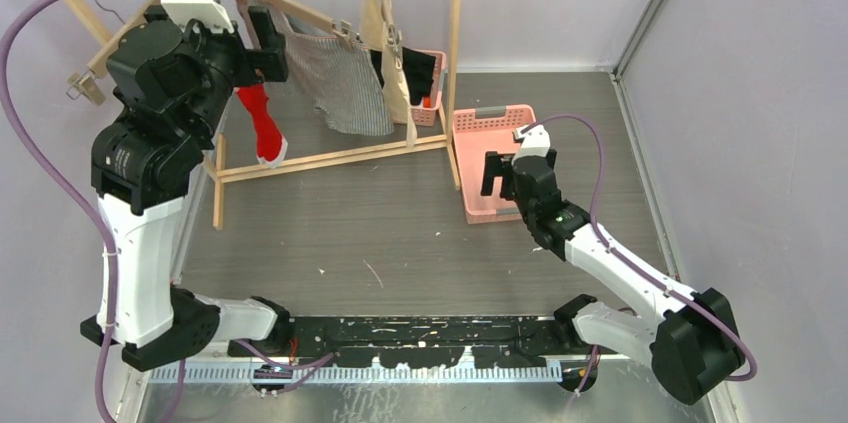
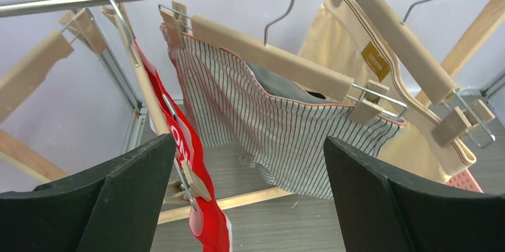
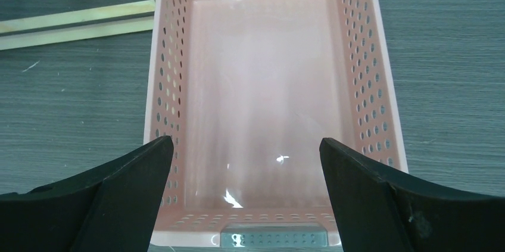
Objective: Remove the underwear clipped to the hanger
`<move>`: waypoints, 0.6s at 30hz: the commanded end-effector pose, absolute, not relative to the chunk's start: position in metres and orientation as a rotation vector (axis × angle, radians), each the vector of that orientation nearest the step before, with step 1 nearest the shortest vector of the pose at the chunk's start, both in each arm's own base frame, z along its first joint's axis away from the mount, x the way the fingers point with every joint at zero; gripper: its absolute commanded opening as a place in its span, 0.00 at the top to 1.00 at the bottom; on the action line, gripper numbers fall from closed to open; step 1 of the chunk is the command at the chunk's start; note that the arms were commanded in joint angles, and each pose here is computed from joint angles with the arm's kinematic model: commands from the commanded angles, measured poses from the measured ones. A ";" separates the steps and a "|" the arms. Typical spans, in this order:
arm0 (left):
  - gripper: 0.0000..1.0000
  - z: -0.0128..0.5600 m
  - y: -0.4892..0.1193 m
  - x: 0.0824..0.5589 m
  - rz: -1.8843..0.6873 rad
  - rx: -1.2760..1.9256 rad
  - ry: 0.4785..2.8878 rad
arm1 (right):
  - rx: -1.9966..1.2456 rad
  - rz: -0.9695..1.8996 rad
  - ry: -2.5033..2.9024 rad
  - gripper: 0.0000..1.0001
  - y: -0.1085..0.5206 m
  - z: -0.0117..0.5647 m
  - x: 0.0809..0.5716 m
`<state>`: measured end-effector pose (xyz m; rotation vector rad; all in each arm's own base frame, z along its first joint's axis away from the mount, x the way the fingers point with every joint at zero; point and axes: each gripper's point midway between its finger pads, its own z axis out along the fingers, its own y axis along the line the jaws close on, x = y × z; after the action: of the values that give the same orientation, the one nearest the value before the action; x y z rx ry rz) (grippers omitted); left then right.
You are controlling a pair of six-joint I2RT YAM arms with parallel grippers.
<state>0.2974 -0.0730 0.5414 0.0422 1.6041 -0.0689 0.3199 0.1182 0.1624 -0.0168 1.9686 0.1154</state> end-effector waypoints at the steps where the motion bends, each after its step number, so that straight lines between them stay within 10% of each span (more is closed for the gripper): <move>1: 0.02 0.553 -0.064 0.299 -0.018 0.008 1.585 | -0.035 0.194 1.908 0.00 0.135 0.188 0.329; 18: 0.13 0.542 -0.033 0.320 0.093 -0.145 1.591 | -0.058 0.230 1.952 0.00 0.141 0.171 0.322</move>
<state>0.3227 -0.0428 0.5330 -0.0929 1.6361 0.0815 0.3166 0.1310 0.1538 -0.0689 2.0046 0.1702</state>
